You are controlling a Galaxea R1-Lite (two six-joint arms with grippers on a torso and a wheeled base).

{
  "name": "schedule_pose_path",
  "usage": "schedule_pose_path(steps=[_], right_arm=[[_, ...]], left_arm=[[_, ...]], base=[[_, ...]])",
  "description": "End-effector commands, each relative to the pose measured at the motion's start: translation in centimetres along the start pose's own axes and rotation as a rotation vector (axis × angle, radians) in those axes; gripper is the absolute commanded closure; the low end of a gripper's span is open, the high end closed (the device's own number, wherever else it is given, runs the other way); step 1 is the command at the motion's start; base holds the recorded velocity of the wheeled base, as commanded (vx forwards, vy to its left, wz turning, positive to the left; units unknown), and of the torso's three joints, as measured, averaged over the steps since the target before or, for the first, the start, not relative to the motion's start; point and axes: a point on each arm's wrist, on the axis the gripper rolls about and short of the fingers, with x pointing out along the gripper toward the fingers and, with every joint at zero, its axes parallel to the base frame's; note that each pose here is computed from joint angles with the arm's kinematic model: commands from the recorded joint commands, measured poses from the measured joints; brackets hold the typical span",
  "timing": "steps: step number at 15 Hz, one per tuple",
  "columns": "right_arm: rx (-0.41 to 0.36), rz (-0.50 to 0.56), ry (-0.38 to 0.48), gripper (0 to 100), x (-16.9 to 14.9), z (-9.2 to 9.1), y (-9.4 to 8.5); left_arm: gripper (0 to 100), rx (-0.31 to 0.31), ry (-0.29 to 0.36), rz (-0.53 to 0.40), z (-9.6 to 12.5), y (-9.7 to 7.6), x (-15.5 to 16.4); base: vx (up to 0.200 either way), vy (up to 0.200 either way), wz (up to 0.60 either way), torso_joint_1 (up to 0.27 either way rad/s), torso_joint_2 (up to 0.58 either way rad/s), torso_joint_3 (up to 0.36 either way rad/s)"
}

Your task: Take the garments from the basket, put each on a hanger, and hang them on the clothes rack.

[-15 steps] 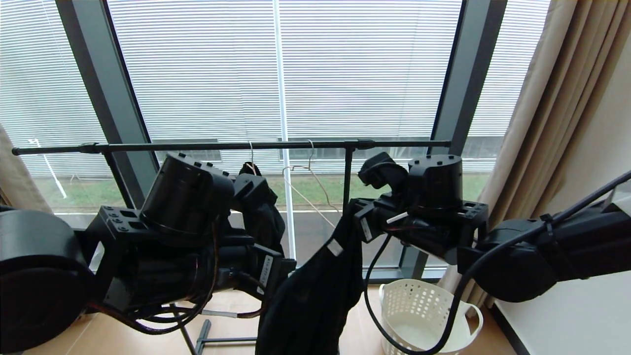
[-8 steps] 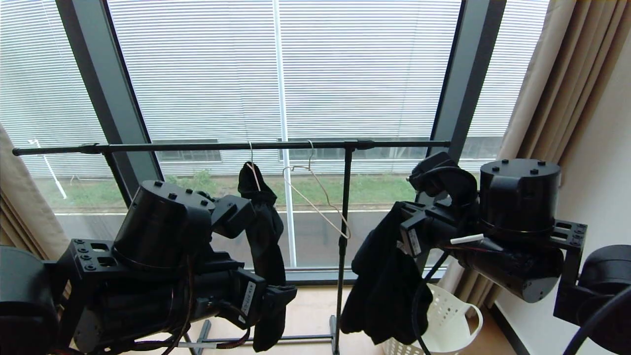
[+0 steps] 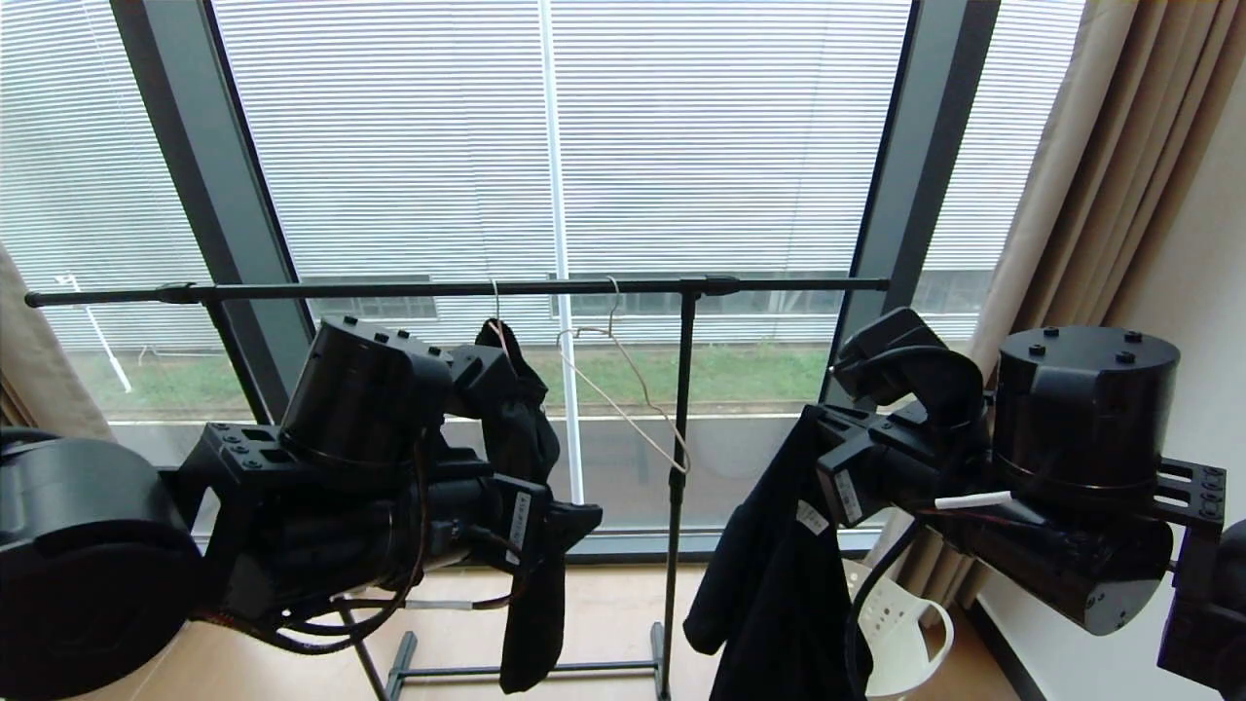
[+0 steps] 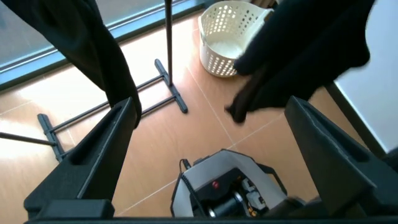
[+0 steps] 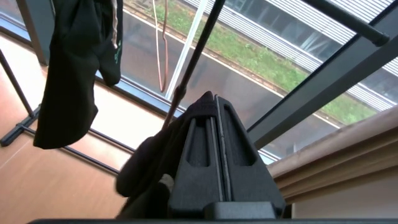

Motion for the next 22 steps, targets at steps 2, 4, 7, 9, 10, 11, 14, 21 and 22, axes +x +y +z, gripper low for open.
schedule_pose_path(steps=[2,4,7,9,10,11,14,21,22], right_arm=[[0.002,-0.002,-0.005,100,-0.2,0.1,-0.1],[0.009,-0.004,-0.020,100,-0.5,0.4,-0.3],[0.013,-0.009,-0.032,100,-0.7,0.7,-0.5],[-0.001,-0.011,-0.033,100,-0.7,0.7,-0.6],[-0.002,-0.011,-0.033,100,-0.7,0.7,-0.6],[0.000,-0.018,-0.030,100,-0.6,0.7,-0.8],[-0.003,-0.018,-0.026,100,-0.5,0.6,-0.8],[-0.006,-0.016,-0.019,100,-0.5,0.4,-0.7],[-0.005,-0.017,-0.022,100,-0.5,0.5,-0.7]], left_arm=[[0,-0.031,0.004,0.037,1.3,1.0,3.3],[0,-0.023,0.005,0.037,1.8,0.9,4.4],[0,-0.020,0.007,0.039,2.4,0.7,6.1],[0,-0.022,0.003,0.040,2.4,0.7,6.6],[0,-0.022,-0.007,0.038,2.5,0.7,6.6],[0,-0.026,-0.015,0.038,2.5,0.7,6.6],[0,-0.032,-0.016,0.059,2.5,0.8,6.6],[0,-0.065,-0.016,0.091,2.5,1.7,7.1],[0,-0.079,-0.032,0.085,2.6,1.6,7.2]], base=[[0.000,0.000,0.00,0.000,0.00,0.000],[0.000,0.000,0.00,0.000,0.00,0.000],[0.000,0.000,0.00,0.000,0.00,0.000],[0.000,-0.200,0.00,0.002,0.00,0.002],[0.000,-0.200,0.00,0.002,0.01,-0.002],[0.000,-0.200,0.00,0.002,0.00,0.002],[0.200,-0.133,0.00,0.007,0.01,0.004],[0.171,0.000,0.00,0.002,0.00,0.003],[0.000,0.000,0.00,0.000,0.00,0.000]])
